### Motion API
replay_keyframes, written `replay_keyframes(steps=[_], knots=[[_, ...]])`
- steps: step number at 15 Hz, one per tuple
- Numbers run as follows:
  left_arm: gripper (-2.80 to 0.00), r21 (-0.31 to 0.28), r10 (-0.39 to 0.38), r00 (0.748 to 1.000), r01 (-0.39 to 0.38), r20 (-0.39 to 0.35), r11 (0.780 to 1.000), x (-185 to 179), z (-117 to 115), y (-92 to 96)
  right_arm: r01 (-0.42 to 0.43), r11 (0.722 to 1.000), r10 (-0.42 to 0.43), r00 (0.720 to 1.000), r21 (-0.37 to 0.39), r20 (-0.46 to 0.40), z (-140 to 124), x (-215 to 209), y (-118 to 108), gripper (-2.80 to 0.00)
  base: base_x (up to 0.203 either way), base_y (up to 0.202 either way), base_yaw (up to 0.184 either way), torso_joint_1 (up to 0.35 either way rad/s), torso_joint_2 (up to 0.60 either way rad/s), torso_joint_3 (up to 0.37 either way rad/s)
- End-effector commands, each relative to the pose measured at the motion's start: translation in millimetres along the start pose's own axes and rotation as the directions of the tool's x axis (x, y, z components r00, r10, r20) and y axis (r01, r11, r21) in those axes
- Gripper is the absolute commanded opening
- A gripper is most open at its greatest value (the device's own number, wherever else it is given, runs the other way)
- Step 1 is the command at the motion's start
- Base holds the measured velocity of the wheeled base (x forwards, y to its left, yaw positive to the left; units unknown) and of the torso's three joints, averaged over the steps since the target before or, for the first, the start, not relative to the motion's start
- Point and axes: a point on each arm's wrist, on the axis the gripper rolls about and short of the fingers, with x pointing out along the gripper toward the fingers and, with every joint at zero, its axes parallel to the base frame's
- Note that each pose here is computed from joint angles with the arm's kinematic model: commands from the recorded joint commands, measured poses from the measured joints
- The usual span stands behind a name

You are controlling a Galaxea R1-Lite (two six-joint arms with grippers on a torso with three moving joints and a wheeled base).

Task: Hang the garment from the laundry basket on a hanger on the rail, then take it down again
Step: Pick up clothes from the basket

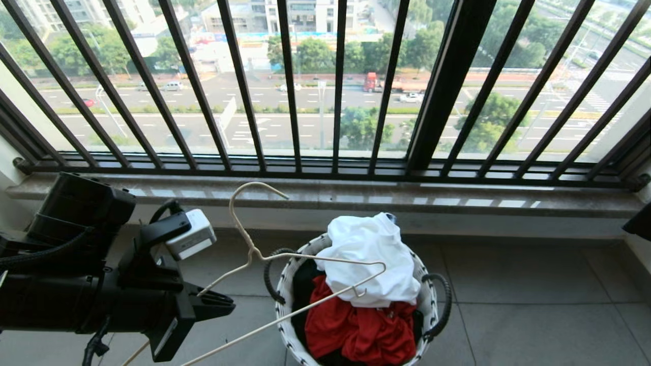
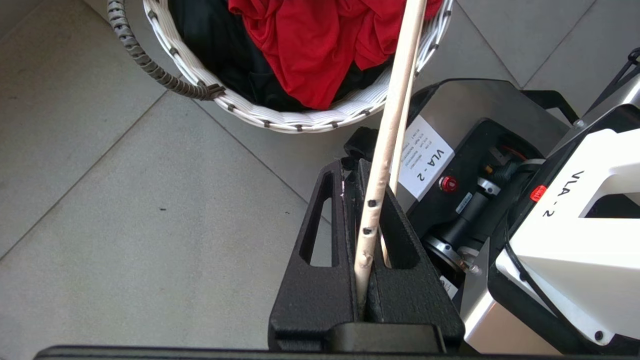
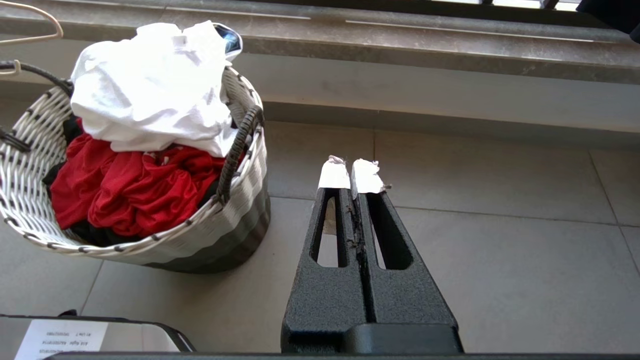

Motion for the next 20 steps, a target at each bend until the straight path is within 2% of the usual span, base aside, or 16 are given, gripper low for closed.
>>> replay_keyframes(steps=[1,14,20], knots=[[-2.8,0.0,-0.003,1.0,0.003,-0.001,1.0,0.2,-0.4,-0.1,-0.001,1.0,0.001,1.0,-0.001,0.001,-0.2,-0.1,0.0,-2.8,0.0,0.0,0.0,0.002,0.0,-0.199],[-2.8,-0.005,-0.01,1.0,0.01,-0.003,1.0,0.4,-2.4,-1.0,-0.001,1.0,0.001,1.0,-0.001,0.002,0.0,-0.1,0.0,-2.8,0.0,0.0,0.0,0.003,0.0,-0.197],[-2.8,-0.016,-0.007,1.0,0.007,-0.009,1.0,4.6,0.7,2.4,-0.001,1.0,0.001,1.0,-0.001,0.002,0.0,-0.1,0.0,-2.8,0.0,0.0,0.0,0.001,0.0,-0.029]])
